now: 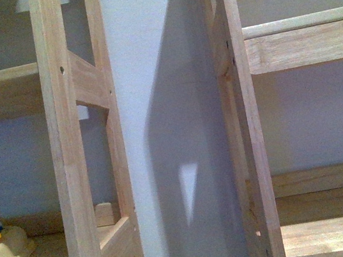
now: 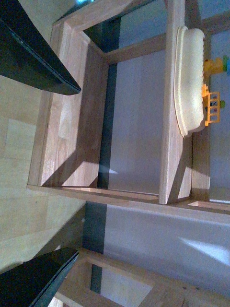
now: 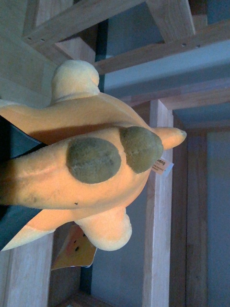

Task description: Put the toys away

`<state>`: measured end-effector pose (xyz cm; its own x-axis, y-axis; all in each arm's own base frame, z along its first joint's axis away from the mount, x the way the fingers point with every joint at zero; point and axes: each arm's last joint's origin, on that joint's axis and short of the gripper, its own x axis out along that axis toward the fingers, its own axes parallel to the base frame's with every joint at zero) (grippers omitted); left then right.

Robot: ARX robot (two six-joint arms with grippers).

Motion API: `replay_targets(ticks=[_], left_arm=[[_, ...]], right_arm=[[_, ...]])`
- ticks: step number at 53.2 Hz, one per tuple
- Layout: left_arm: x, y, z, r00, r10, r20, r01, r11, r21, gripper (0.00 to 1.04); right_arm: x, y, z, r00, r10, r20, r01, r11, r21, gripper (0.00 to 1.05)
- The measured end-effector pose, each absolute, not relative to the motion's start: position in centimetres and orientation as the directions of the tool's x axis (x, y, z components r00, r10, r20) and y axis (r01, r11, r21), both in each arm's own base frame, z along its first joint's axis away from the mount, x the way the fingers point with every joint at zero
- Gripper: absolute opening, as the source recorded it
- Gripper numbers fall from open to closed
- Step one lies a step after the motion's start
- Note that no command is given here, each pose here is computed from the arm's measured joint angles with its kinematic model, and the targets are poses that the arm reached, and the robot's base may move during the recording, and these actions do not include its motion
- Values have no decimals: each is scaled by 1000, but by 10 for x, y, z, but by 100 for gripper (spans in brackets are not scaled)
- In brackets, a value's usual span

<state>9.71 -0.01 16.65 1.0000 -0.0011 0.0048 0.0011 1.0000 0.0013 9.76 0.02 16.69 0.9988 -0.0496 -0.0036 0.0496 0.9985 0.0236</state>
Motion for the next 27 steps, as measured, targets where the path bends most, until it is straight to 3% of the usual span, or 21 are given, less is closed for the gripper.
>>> replay_targets(ticks=[4,16,27], left_arm=[[97,0,166,1000,-1,4,1,1000,1,98],[97,0,166,1000,-1,4,1,1000,1,98],[97,0,166,1000,-1,4,1,1000,1,98]], right_arm=[[98,2,166,992,-127,-21,128,991,42,6],[100,3,183,982,-187,-3,187,982,15,6],[100,10,242,968,-201,149,203,979,3,6]])
